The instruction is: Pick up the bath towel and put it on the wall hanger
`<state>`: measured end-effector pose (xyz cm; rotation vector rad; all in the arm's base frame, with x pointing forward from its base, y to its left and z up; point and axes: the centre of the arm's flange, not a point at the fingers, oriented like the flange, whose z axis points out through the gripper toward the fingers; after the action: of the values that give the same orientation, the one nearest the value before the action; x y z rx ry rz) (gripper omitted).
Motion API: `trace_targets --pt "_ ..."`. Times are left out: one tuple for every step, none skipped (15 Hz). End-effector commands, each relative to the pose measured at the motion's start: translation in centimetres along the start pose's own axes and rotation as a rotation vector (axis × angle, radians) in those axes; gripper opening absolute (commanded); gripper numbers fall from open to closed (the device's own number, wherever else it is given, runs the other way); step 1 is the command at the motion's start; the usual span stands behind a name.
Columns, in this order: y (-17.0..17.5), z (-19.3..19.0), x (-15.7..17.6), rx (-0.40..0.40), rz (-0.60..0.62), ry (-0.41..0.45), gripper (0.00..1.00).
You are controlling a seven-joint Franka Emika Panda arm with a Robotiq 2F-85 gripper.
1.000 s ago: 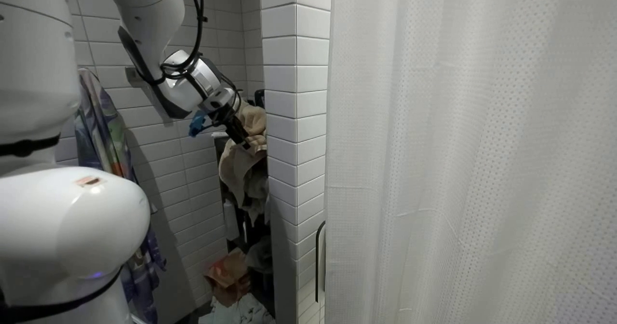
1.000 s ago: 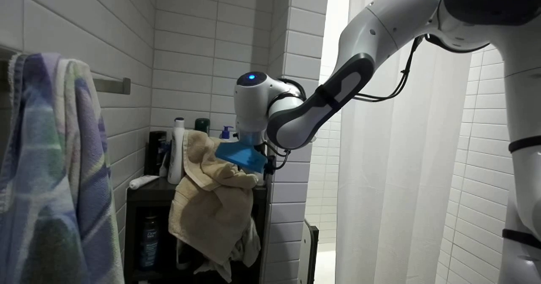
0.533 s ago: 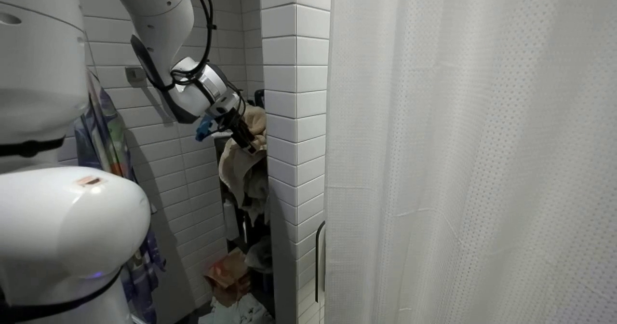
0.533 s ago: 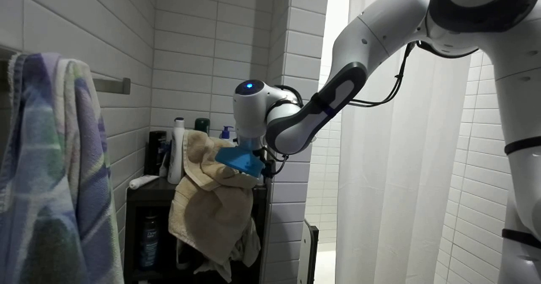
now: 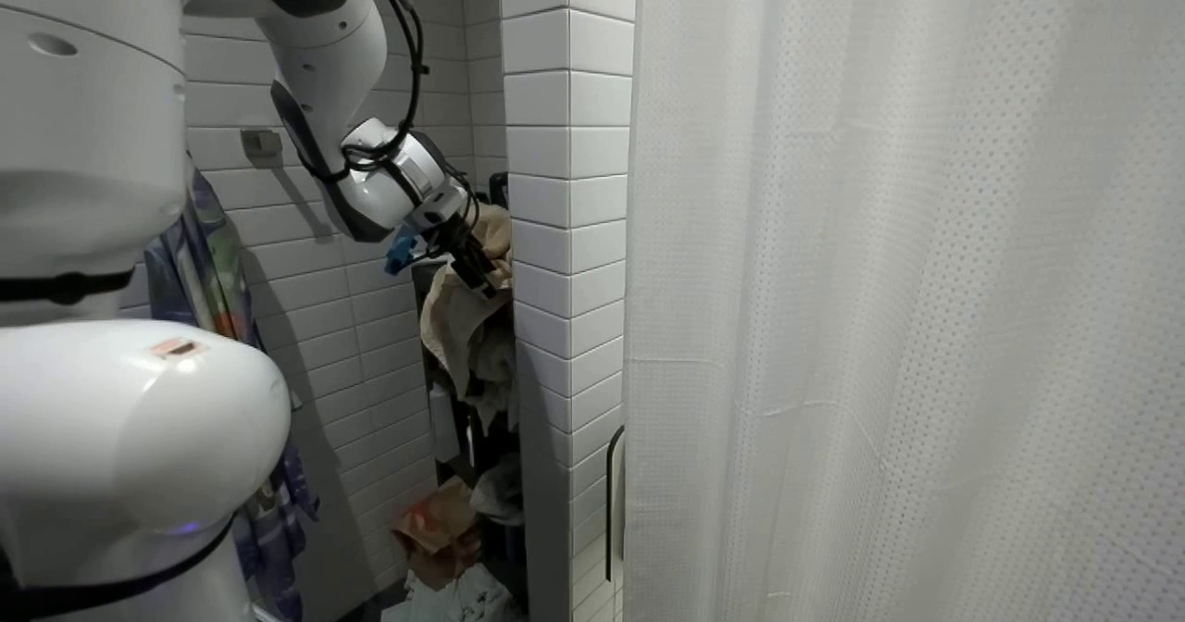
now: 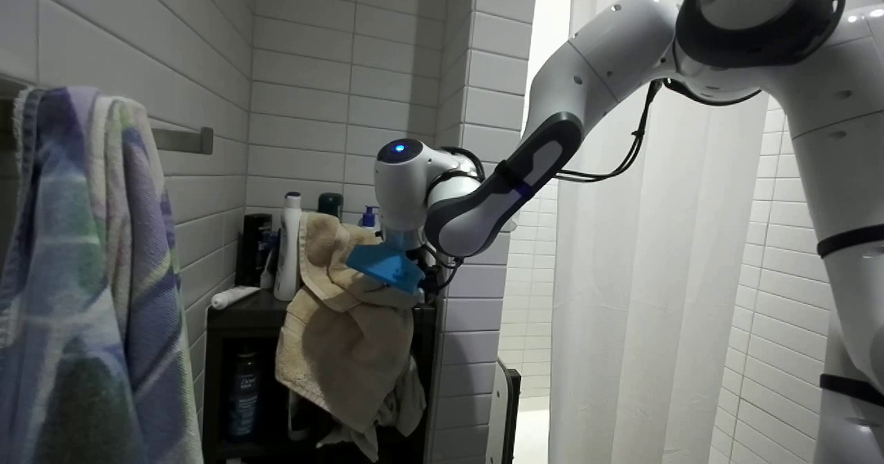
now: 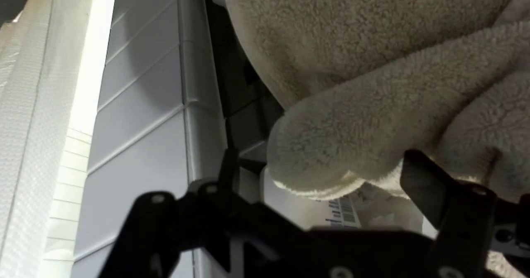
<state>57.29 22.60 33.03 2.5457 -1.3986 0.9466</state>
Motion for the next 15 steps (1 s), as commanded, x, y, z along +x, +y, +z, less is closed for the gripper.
trace_targets --pt "-1.1 0.1 0.1 0.014 0.017 0.023 0.74" --pt "-1.1 -0.1 0.1 0.018 0.017 0.023 0.69" --pt "-1.2 -0.2 0.2 0.021 0.018 0.024 0.61" --pt "-1.2 -0.3 0.2 0.025 0.018 0.024 0.54" --pt "-1.2 -0.5 0.2 0.028 0.018 0.023 0.46" --pt "-1.2 -0.5 0.2 0.03 0.018 0.023 0.37" --pt "-1.1 -0.6 0.2 0.03 0.017 0.021 0.29" --pt "-1.1 -0.5 0.1 0.03 0.017 0.021 0.23" --pt "-1.0 -0.5 0.1 0.03 0.015 0.02 0.15" --pt "-1.0 -0.6 0.0 0.031 0.013 0.018 0.09" --pt "-0.9 -0.7 0.0 0.033 0.01 0.02 0.02" --pt "-0.8 -0.9 -0.1 0.036 0.005 0.016 0.0" --pt "-0.6 -1.2 -0.1 0.041 -0.002 0.015 0.0" --pt "-0.5 -1.7 -0.2 0.048 -0.008 0.017 0.01" --pt "-0.3 -2.4 -0.3 0.056 -0.017 0.019 0.02"
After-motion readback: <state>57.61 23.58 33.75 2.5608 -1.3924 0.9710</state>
